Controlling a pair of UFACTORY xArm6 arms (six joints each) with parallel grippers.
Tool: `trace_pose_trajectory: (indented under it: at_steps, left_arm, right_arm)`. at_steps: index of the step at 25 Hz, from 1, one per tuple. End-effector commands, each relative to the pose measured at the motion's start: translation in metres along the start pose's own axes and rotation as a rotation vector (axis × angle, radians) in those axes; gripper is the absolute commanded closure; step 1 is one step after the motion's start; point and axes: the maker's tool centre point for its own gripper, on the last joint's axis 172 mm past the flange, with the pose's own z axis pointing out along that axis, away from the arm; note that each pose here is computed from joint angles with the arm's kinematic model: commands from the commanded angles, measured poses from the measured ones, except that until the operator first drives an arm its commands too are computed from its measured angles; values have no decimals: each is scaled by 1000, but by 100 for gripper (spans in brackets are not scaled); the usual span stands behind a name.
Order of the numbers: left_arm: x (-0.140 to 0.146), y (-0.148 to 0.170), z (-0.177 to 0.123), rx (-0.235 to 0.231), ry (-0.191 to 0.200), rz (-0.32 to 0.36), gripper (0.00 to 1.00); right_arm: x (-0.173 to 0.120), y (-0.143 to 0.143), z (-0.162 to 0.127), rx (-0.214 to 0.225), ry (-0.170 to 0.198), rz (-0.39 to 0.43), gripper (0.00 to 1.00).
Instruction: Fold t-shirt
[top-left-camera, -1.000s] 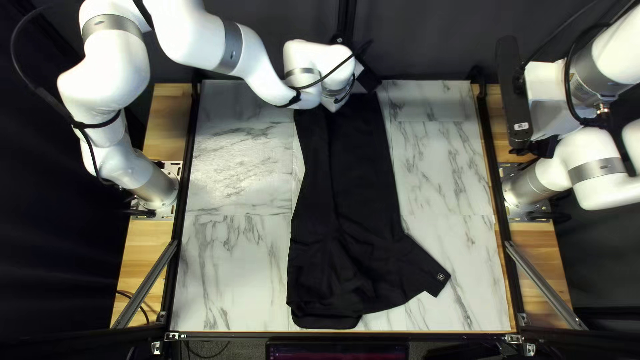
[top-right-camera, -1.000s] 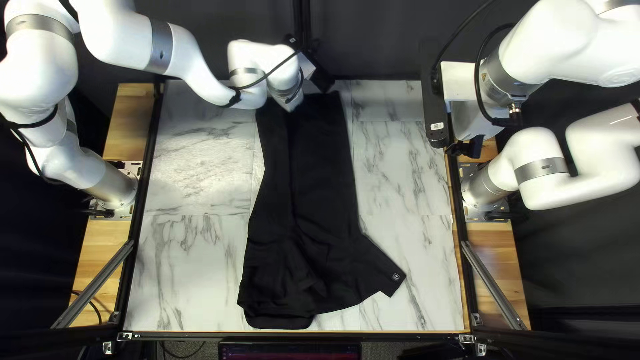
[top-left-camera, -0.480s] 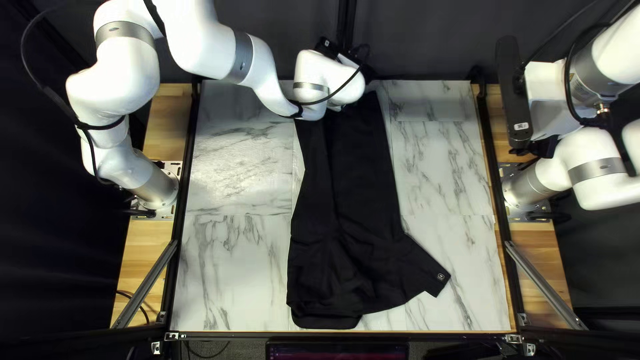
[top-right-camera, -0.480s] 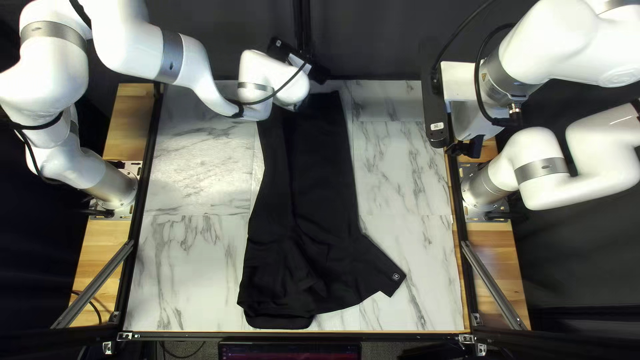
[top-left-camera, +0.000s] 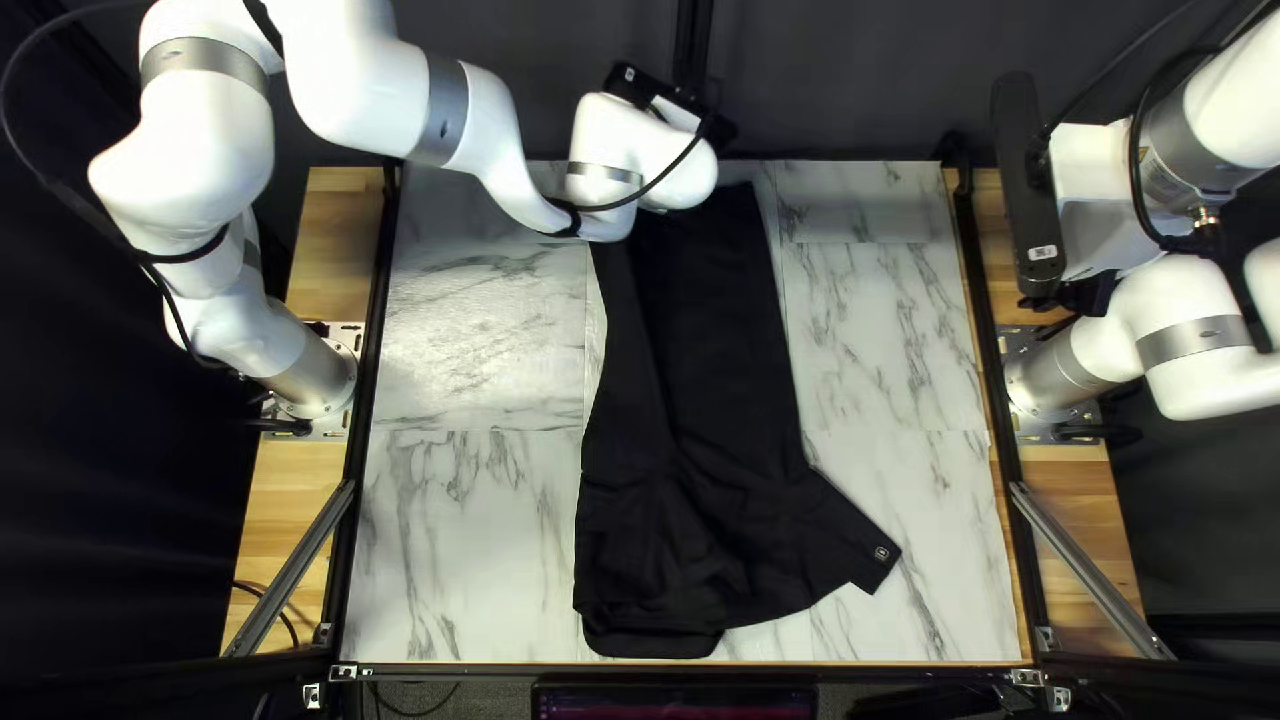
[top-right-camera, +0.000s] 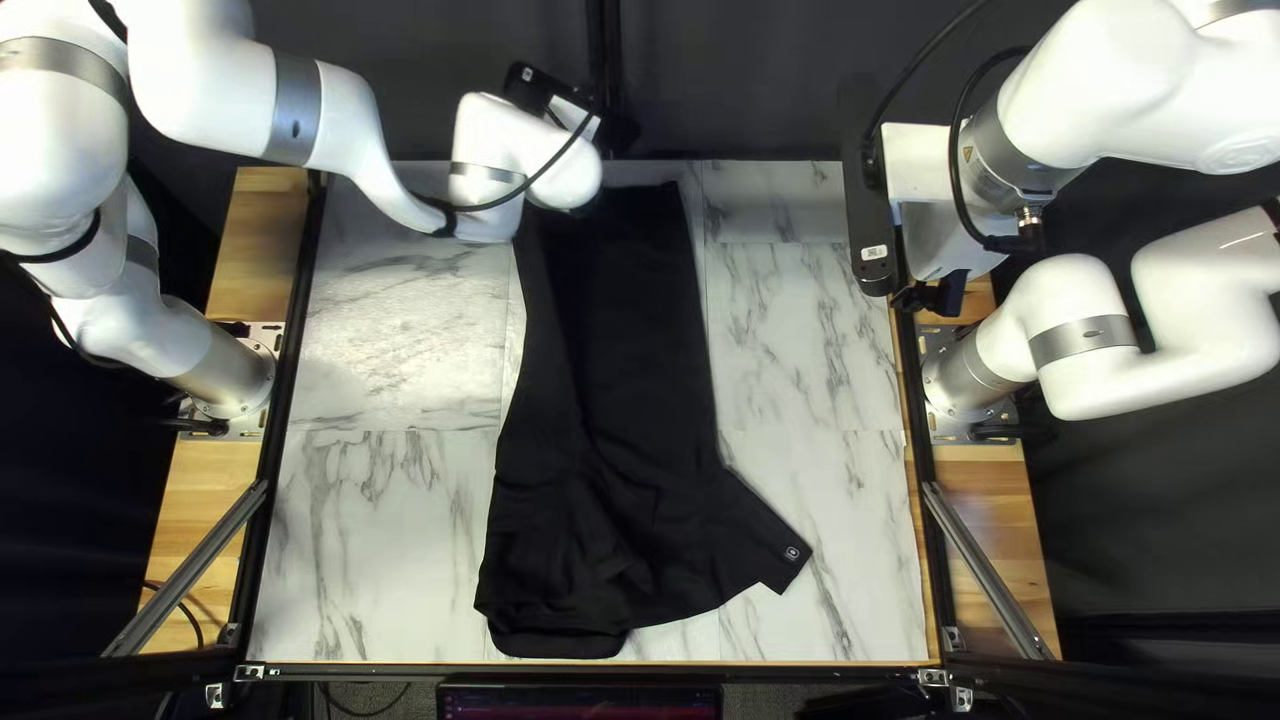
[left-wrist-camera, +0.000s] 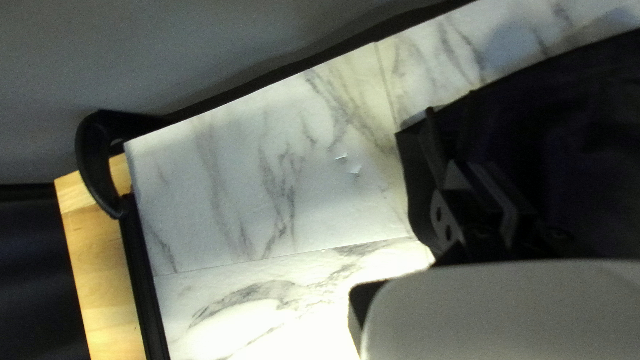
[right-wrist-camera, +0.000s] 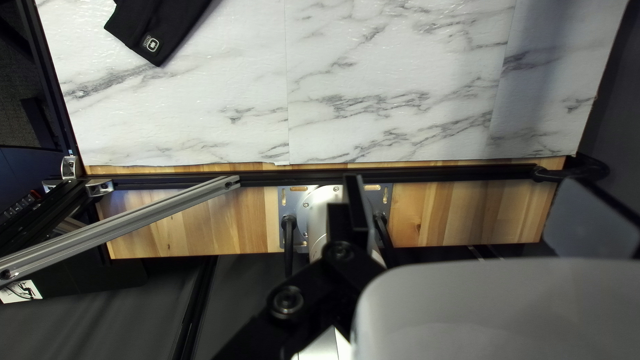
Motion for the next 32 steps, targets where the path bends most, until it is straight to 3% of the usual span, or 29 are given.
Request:
trace_pose_trajectory:
  at_steps: [1,23,32]
  left_arm:
    - [-3,-6,-4,6,6,-8,100]
    - [-22,-37,-4,24,33,-48,100]
    - [-19,-46,-24,22,61,-51,100]
  right_arm:
    - [0,0,0,0,0,0,0]
    - [0,0,0,0,0,0,0]
    - [0,0,0,0,0,0,0]
